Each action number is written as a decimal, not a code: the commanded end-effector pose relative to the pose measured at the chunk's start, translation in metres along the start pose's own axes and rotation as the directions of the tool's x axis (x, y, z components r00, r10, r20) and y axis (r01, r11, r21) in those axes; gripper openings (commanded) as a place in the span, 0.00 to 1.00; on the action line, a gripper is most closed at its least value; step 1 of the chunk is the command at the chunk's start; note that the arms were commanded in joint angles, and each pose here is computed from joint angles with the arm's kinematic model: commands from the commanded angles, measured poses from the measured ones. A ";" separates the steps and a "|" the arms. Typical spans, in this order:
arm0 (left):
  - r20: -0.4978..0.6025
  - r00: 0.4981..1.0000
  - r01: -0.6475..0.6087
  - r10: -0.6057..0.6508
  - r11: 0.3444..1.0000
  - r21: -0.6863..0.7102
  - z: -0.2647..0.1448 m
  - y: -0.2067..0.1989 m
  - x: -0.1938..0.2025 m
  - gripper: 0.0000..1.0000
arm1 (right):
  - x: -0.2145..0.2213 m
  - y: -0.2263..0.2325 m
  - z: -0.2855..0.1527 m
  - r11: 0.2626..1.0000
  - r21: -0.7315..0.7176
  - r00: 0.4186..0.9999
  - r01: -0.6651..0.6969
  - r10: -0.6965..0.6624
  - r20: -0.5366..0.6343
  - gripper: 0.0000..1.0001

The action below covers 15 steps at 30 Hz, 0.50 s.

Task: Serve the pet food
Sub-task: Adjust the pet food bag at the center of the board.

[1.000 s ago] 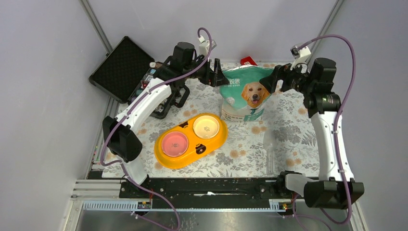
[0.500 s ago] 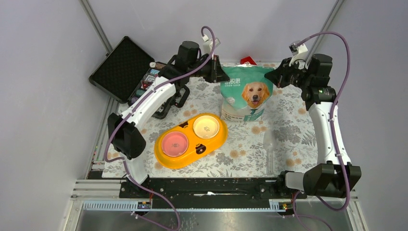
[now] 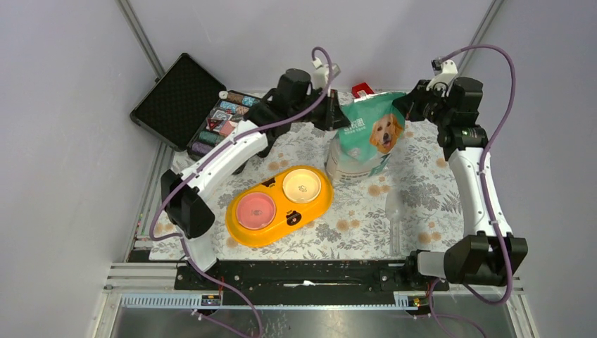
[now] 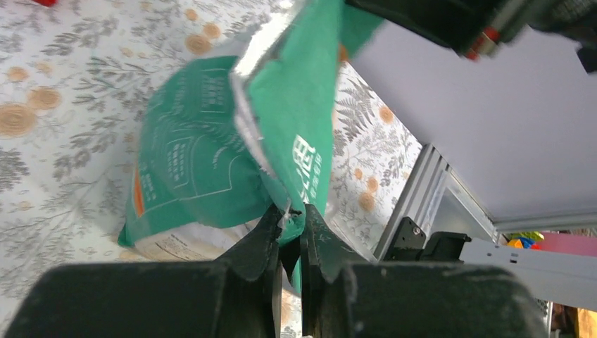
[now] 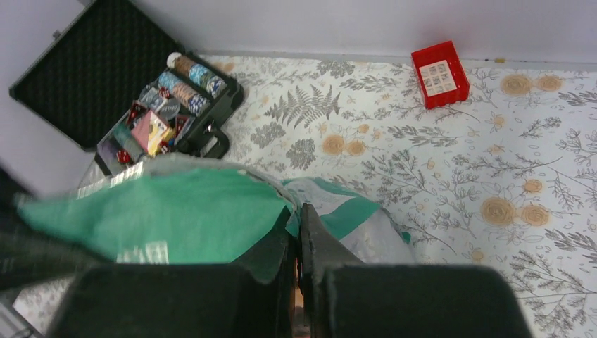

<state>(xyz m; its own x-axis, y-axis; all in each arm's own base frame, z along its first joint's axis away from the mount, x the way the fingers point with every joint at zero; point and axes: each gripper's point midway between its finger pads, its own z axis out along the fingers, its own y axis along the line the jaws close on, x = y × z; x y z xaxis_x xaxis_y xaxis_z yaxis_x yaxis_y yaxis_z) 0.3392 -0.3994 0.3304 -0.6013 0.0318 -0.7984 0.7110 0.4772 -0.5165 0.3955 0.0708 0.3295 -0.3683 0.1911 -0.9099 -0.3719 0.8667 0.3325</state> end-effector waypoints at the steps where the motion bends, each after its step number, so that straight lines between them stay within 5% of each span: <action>1: 0.112 0.993 -0.069 0.047 0.976 0.208 -0.033 -0.110 -0.025 0.00 | -0.115 0.006 0.002 0.998 0.031 0.932 0.049 -0.057 0.357 0.00; 15: 0.122 0.989 0.053 -0.080 0.976 0.213 -0.051 -0.140 -0.003 0.00 | -0.091 0.007 0.028 0.988 -0.120 0.920 -0.095 0.133 0.367 0.00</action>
<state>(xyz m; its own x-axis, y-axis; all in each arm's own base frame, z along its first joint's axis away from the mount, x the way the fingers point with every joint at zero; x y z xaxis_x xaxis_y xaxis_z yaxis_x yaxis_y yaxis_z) 0.2366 -0.4284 0.3790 -0.6365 -0.0282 -0.7708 0.7190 0.3399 -0.6062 0.4508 0.0783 0.3265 -0.3513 0.3910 -0.8507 -0.3291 0.7991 0.5032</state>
